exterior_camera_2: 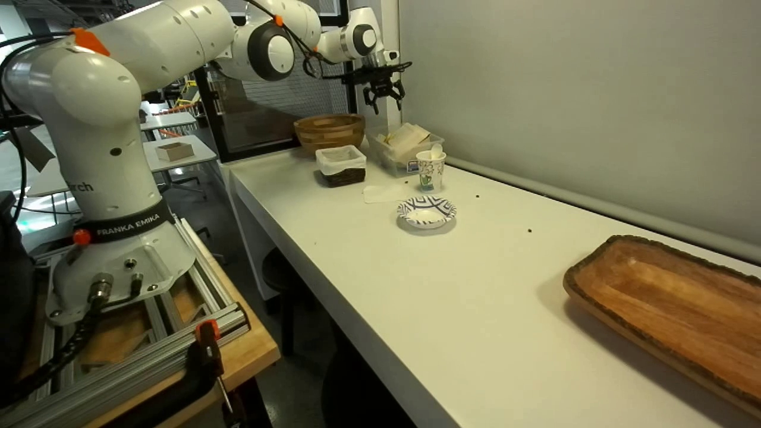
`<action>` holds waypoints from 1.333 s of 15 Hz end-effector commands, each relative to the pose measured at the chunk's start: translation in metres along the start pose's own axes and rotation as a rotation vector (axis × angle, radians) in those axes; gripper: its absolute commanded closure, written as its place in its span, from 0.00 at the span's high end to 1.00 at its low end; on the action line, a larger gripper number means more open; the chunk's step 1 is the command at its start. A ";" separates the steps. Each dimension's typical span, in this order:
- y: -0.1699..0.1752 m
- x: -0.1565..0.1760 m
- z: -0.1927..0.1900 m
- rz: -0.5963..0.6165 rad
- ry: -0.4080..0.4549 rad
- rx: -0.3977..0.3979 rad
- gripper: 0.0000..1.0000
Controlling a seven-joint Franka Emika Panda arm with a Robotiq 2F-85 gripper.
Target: Put the plaque and the block in the bowl
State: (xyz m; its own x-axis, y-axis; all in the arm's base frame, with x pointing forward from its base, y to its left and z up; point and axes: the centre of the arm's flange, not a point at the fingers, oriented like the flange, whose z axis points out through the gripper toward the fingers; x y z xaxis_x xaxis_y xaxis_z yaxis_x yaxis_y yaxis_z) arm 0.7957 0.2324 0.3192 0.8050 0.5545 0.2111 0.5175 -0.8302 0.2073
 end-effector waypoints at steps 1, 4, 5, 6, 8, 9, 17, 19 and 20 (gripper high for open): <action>0.026 0.070 0.009 0.000 0.026 0.045 1.00; 0.034 0.059 -0.007 0.016 0.003 0.039 1.00; 0.034 0.051 -0.017 0.023 -0.028 0.059 1.00; 0.033 0.043 -0.027 0.027 -0.060 0.083 1.00; 0.029 0.026 -0.048 0.029 -0.119 0.131 1.00; 0.026 0.017 -0.060 0.035 -0.144 0.155 1.00; 0.009 -0.040 -0.096 0.150 -0.204 0.100 1.00; 0.013 -0.058 -0.094 0.243 -0.235 0.041 1.00; 0.025 -0.019 -0.096 0.173 -0.179 0.081 1.00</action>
State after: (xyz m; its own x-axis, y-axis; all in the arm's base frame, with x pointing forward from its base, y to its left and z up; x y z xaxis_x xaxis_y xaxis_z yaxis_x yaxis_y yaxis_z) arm 0.7655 0.2062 0.4115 0.9188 0.3896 0.0630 0.3822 -0.9182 0.1045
